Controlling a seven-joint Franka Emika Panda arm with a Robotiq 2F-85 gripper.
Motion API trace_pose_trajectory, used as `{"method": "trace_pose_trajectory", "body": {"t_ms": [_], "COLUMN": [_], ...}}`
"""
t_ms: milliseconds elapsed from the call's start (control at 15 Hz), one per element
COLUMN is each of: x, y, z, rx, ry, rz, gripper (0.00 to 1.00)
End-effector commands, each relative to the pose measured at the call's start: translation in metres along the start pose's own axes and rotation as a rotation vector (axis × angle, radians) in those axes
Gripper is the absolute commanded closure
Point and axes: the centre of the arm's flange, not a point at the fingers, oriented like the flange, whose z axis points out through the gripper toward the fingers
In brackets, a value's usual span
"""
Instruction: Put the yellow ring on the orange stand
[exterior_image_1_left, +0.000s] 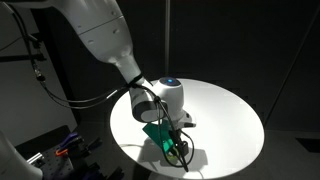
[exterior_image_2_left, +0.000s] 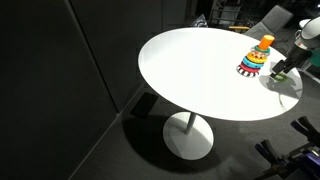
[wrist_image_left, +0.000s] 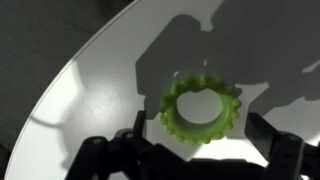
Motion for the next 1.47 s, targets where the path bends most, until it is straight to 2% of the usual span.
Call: {"method": "trace_pose_trajectory", "body": {"t_ms": [0, 200, 267, 733, 1400], "x": [0.007, 0.007, 0.008, 0.009, 0.029], "y": [0.002, 0.002, 0.002, -0.001, -0.024], "z": [0.003, -0.002, -0.005, -0.047, -0.149], "rx": [-0.016, -0.012, -0.011, -0.014, -0.01], "ry": [0.006, 0.01, 0.011, 0.034, 0.17], "rz": [0.014, 0.022, 0.026, 0.078, 0.084], "gripper": [0.27, 0.51, 0.52, 0.52, 0.52]}}
